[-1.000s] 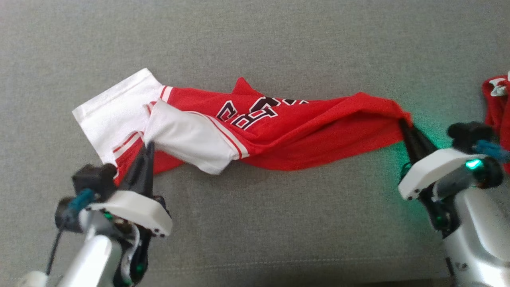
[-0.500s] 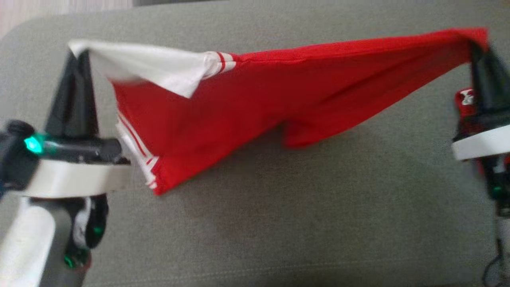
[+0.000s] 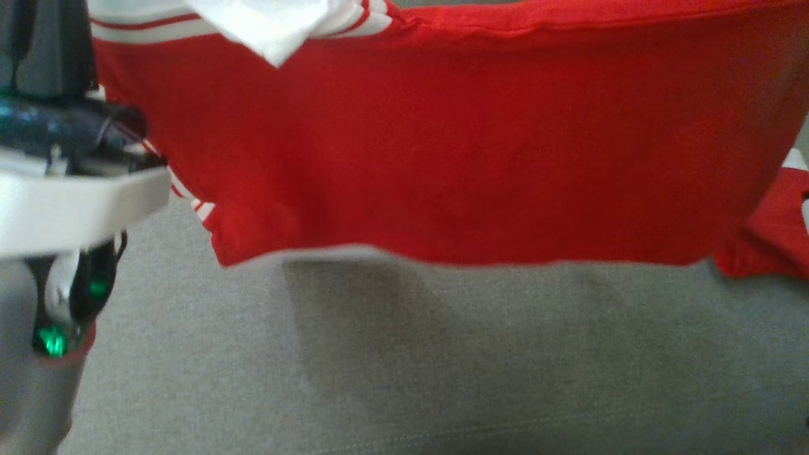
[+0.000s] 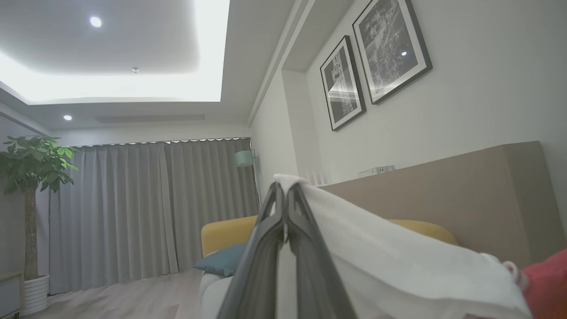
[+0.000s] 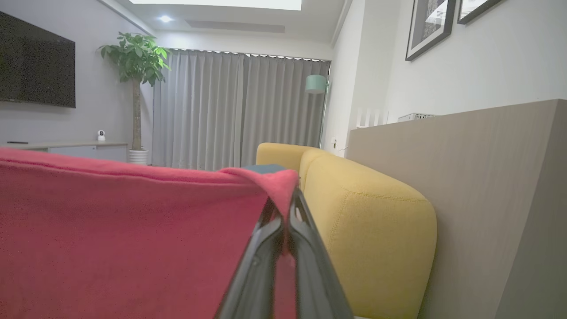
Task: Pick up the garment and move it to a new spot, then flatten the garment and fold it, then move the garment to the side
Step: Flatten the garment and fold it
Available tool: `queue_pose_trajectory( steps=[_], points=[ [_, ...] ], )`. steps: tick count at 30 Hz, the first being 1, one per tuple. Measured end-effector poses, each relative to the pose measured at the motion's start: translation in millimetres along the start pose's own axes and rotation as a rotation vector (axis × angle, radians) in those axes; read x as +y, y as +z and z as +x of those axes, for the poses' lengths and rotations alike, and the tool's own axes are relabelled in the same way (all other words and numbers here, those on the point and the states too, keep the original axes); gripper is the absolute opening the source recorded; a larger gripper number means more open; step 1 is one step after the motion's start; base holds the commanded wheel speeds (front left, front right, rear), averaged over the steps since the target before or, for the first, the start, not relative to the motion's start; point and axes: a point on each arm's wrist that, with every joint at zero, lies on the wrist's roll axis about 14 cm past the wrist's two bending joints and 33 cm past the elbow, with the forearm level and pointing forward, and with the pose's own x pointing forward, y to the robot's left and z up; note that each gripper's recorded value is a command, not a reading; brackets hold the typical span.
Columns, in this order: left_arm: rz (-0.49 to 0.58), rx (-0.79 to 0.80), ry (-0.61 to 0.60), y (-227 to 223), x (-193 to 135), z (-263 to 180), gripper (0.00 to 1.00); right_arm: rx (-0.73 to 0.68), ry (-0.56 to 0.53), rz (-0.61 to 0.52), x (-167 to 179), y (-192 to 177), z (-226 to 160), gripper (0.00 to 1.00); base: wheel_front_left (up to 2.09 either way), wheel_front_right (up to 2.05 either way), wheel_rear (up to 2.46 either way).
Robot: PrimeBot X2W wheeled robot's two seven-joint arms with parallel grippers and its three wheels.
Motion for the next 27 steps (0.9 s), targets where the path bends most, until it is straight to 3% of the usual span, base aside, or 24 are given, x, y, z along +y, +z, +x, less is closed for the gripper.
queue_pose_trajectory(
  steps=[4, 11, 18, 27],
  points=[
    [-0.034, 0.063, -0.016, -21.1, -1.7, 12.9, 0.0, 0.012, 0.008, 0.046, -1.8, -2.7, 9.0, 0.0, 0.0, 0.0, 0.0],
    [-0.083, 0.153, 0.003, -78.7, 3.6, 49.1, 0.0, 0.089, 0.07, 0.143, 11.4, -38.7, 53.1, 0.0, 0.0, 0.0, 0.0],
    [-0.077, 0.196, 0.039, -133.5, 14.6, 88.5, 0.0, 0.039, 0.116, 0.193, 25.6, -39.3, 117.0, 0.0, 0.0, 0.0, 0.0],
    [-0.052, 0.21, 0.109, -170.9, 33.4, 134.6, 0.0, -0.057, 0.098, 0.259, 37.6, -40.7, 181.7, 0.0, 0.0, 0.0, 0.0]
  ],
)
